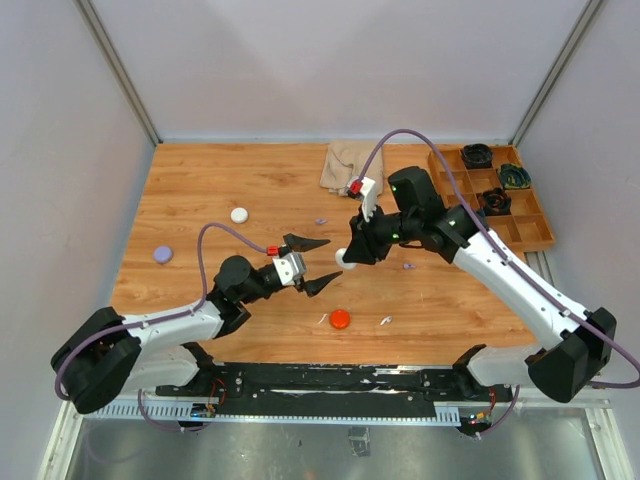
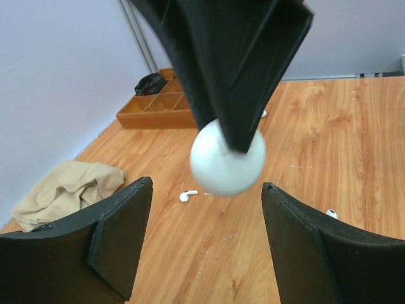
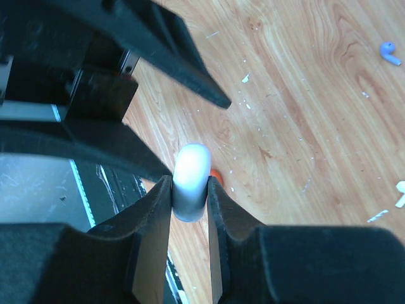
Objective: Insert the wireless bluetooth earbuds into the charging case
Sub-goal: Pick up the charging case at the center of the board.
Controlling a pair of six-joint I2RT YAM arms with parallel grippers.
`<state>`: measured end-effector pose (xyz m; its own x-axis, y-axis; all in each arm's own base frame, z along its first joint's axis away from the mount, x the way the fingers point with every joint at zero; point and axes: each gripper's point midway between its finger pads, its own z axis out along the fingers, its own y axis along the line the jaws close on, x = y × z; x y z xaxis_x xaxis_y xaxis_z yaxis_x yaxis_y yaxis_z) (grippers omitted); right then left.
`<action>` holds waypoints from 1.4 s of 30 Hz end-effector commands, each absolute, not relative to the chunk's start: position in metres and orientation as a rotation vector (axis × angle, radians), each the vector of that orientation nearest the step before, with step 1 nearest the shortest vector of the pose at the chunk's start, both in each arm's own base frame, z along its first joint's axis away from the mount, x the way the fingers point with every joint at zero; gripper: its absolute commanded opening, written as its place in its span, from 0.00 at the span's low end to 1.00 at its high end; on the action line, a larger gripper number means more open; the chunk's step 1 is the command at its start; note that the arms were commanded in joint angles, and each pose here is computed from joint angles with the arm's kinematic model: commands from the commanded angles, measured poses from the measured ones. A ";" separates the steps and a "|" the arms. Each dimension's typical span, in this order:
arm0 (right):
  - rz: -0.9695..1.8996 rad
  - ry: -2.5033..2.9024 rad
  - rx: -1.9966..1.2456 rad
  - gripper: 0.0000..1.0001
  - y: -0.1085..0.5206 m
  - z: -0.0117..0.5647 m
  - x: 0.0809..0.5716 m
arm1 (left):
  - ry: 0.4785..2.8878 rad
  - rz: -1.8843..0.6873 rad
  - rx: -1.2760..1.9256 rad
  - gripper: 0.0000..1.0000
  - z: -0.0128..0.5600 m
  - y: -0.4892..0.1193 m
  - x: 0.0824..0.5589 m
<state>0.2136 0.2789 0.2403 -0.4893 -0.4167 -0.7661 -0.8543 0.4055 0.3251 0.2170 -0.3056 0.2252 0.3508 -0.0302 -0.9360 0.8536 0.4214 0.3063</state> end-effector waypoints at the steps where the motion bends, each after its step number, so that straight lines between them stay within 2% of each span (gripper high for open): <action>1: 0.917 1.903 -1.213 0.01 0.269 0.267 0.207 | 1.013 -0.889 0.982 0.74 0.240 -0.305 0.199; 8: 0.945 1.748 -1.348 0.01 0.272 0.276 0.195 | 1.039 -1.128 1.042 0.68 0.246 -0.309 0.185; 15: 0.938 1.622 -1.473 0.01 0.275 0.278 0.182 | 1.045 -1.239 1.043 0.63 0.251 -0.313 0.180; 21: 0.929 1.584 -1.509 0.01 0.278 0.279 0.179 | 1.061 -1.276 1.035 0.53 0.252 -0.315 0.180; 32: 0.926 1.525 -1.561 0.01 0.283 0.281 0.171 | 1.078 -1.300 0.996 0.43 0.255 -0.316 0.183; 40: 0.923 1.506 -1.583 0.01 0.287 0.280 0.169 | 1.060 -1.330 1.027 0.31 0.256 -0.318 0.177; 42: 0.918 1.506 -1.586 0.01 0.287 0.280 0.170 | 1.056 -1.341 1.033 0.25 0.256 -0.318 0.175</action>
<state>0.1740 0.2811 0.2611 -0.0274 -0.4916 -0.8704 -0.9996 0.0160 0.0224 0.1790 -0.3160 0.2372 -0.0768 -0.1889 -0.9790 0.9961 0.0289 -0.0837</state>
